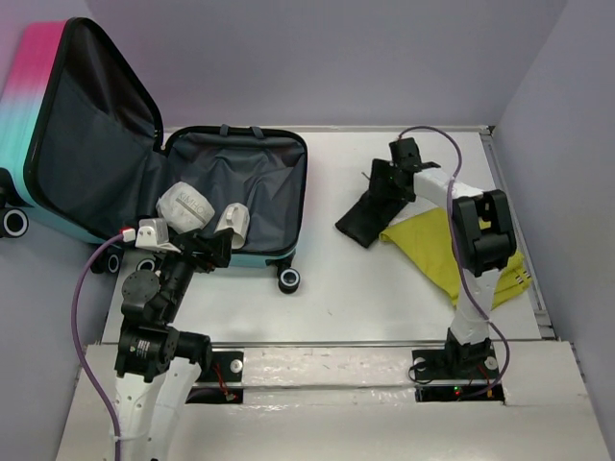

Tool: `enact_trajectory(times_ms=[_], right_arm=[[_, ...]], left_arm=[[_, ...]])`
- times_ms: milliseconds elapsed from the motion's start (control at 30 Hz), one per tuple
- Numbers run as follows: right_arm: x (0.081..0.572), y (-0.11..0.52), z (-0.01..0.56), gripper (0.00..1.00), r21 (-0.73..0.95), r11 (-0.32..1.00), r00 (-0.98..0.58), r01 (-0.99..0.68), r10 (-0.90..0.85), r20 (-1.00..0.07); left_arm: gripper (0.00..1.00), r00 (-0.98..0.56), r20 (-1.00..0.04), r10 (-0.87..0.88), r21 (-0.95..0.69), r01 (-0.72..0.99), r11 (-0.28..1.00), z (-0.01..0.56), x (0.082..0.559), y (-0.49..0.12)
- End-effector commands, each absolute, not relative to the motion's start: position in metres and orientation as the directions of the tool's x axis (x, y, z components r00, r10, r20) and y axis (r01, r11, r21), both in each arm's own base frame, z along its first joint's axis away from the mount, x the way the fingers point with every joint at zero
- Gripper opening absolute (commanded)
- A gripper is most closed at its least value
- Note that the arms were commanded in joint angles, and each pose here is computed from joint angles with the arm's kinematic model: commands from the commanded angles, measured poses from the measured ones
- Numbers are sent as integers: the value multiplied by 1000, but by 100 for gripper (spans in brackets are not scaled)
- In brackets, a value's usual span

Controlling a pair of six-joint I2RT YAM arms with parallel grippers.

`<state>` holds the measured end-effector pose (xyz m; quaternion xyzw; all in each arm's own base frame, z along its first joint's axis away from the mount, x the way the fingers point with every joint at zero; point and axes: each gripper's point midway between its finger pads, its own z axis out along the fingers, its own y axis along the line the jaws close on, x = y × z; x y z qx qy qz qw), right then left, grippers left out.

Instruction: Pack the luggage

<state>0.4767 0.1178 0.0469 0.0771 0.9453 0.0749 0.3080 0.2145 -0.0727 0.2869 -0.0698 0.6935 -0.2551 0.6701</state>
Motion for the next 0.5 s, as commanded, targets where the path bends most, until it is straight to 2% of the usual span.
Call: enact_trajectory(times_ms=[0, 67, 200, 300, 467], right_arm=[[495, 216, 66, 96, 313, 935, -801, -166, 58, -596], [500, 224, 65, 97, 314, 934, -807, -172, 50, -588], [513, 211, 99, 100, 259, 956, -747, -137, 72, -661], [504, 194, 119, 100, 216, 972, -714, -96, 84, -695], [472, 169, 101, 100, 139, 988, -744, -61, 48, -667]], left_arm=[[99, -52, -898, -437, -433, 288, 854, 305, 214, -76], [99, -55, -898, -437, -434, 283, 855, 304, 214, -76], [99, -59, -898, -436, -434, 281, 856, 303, 215, -76], [99, -59, -898, -436, -434, 286, 855, 304, 215, -77], [99, -53, -898, -437, -433, 287, 854, 305, 214, -76]])
